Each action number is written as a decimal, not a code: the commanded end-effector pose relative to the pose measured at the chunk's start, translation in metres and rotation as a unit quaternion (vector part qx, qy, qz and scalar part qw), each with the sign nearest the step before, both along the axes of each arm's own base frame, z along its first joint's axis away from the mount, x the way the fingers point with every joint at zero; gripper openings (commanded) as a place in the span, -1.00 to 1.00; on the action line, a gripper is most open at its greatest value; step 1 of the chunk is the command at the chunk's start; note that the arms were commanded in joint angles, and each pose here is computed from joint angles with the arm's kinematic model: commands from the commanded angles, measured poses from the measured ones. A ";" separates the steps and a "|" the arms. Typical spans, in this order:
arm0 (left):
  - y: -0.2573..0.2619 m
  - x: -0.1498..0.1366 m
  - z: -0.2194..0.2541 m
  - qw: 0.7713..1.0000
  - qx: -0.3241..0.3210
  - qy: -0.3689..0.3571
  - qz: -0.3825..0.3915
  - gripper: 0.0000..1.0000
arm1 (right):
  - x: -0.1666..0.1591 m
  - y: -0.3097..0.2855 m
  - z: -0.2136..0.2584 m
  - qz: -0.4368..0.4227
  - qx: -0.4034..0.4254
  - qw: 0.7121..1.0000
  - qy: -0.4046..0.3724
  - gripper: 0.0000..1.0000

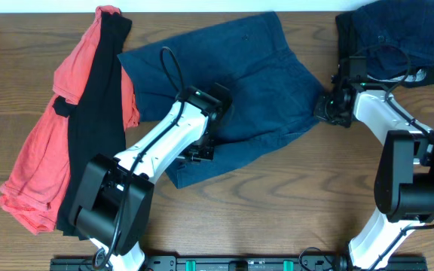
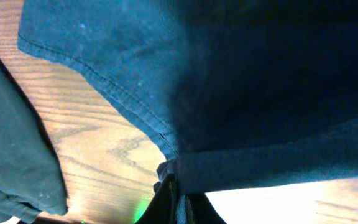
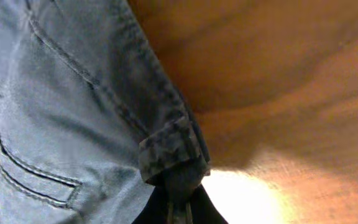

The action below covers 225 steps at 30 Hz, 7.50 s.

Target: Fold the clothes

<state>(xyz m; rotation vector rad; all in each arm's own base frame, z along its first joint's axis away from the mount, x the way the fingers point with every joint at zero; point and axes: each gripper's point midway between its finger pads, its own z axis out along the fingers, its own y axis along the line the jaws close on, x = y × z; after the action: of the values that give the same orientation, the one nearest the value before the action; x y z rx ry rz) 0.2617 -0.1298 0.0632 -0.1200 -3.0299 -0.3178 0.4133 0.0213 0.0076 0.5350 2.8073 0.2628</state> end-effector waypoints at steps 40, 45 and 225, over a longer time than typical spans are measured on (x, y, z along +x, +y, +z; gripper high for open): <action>0.032 0.019 0.162 0.949 -0.043 -0.311 0.020 -0.88 | -0.067 -0.038 0.184 -0.017 -0.018 0.992 -0.124 -0.97; 0.030 0.053 0.139 0.948 -0.010 -0.315 0.033 -0.88 | -0.029 -0.037 0.190 -0.009 -0.011 0.983 -0.182 -0.97; 0.061 0.227 -0.021 0.939 -0.133 -0.314 0.033 0.96 | 0.152 0.031 0.176 0.209 -0.175 0.857 -0.437 0.98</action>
<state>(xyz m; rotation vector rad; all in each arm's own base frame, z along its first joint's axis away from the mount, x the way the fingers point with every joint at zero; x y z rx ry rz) 0.4892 -0.0691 0.0110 0.1207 -3.6511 -0.0109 0.5700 0.0591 0.1686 -0.2003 1.9629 0.0833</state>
